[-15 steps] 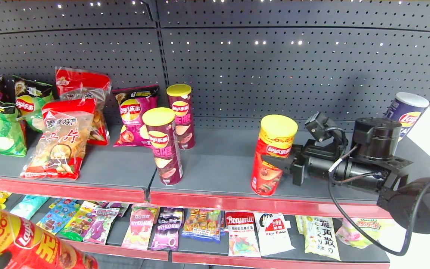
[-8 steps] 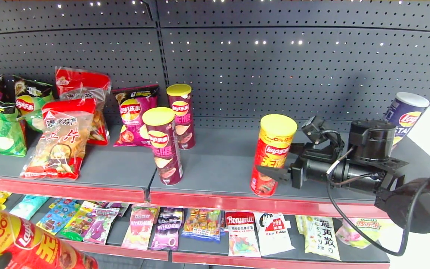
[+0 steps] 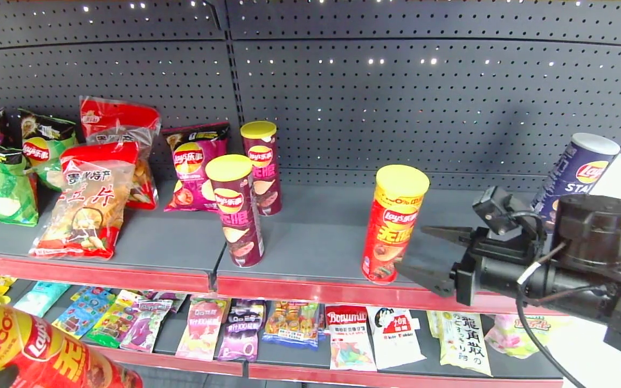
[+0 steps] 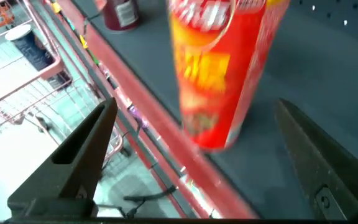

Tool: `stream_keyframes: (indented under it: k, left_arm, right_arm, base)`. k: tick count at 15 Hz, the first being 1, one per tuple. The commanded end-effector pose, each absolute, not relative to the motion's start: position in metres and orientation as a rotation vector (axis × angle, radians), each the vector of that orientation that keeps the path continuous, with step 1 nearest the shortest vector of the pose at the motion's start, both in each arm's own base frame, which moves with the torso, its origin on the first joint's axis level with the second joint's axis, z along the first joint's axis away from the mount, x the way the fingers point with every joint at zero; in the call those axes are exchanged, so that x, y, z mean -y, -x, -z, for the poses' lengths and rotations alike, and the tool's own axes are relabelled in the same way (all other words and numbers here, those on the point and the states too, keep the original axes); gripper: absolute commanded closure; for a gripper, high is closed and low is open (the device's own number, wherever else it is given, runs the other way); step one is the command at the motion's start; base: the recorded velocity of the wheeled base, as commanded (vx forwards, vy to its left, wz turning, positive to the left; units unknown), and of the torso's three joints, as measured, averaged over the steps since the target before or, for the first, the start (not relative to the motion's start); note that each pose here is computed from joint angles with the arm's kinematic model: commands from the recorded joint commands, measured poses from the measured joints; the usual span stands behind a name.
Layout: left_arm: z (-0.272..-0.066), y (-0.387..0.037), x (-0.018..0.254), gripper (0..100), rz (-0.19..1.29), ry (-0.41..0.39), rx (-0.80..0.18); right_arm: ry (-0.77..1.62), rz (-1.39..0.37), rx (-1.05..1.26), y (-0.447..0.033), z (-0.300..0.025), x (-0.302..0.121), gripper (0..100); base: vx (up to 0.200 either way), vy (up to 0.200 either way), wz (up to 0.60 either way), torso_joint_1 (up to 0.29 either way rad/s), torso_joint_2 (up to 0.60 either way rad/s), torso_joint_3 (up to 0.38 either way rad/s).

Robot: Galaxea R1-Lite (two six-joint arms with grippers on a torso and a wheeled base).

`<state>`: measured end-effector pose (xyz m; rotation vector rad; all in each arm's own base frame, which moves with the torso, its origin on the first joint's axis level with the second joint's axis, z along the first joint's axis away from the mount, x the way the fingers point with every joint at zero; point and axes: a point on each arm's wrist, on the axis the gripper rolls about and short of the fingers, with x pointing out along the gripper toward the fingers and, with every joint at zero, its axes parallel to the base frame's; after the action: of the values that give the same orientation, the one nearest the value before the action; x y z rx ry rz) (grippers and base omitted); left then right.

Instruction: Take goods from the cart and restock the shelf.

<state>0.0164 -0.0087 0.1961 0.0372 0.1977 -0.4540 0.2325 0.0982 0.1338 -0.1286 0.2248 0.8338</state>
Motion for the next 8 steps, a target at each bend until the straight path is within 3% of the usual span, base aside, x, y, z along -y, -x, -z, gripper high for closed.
stream_keyframes:
  k: [1, 2, 5, 7, 8]
  left_arm:
    - [-0.196, -0.017, 0.009, 100, 0.456, -0.037, -0.203]
    - [-0.195, -0.017, 0.009, 100, 0.458, -0.036, -0.205]
    - [-0.192, -0.018, 0.009, 100, 0.441, -0.038, -0.216]
    - [-0.189, -0.02, 0.006, 100, 0.279, -0.056, -0.228]
    - [-0.189, -0.02, 0.005, 100, 0.271, -0.057, -0.227]
  right_arm:
    - [0.133, -0.805, -0.174, -0.188, -0.144, -0.076, 0]
    - [0.137, -0.792, -0.162, -0.177, -0.145, -0.071, 0]
    - [0.151, -0.512, -0.113, -0.134, -0.147, -0.044, 0]
    - [0.123, -0.239, 0.009, -0.104, -0.163, -0.024, 0]
    - [0.122, -0.151, 0.026, -0.091, -0.17, -0.018, 0]
  base:
    - [0.0, 0.0, 0.0, 0.0, 0.0, 0.0]
    - [0.0, 0.0, 0.0, 0.0, 0.0, 0.0]
    - [0.0, 0.0, 0.0, 0.0, 0.0, 0.0]
    - [0.0, 0.0, 0.0, 0.0, 0.0, 0.0]
    - [0.0, 0.0, 0.0, 0.0, 0.0, 0.0]
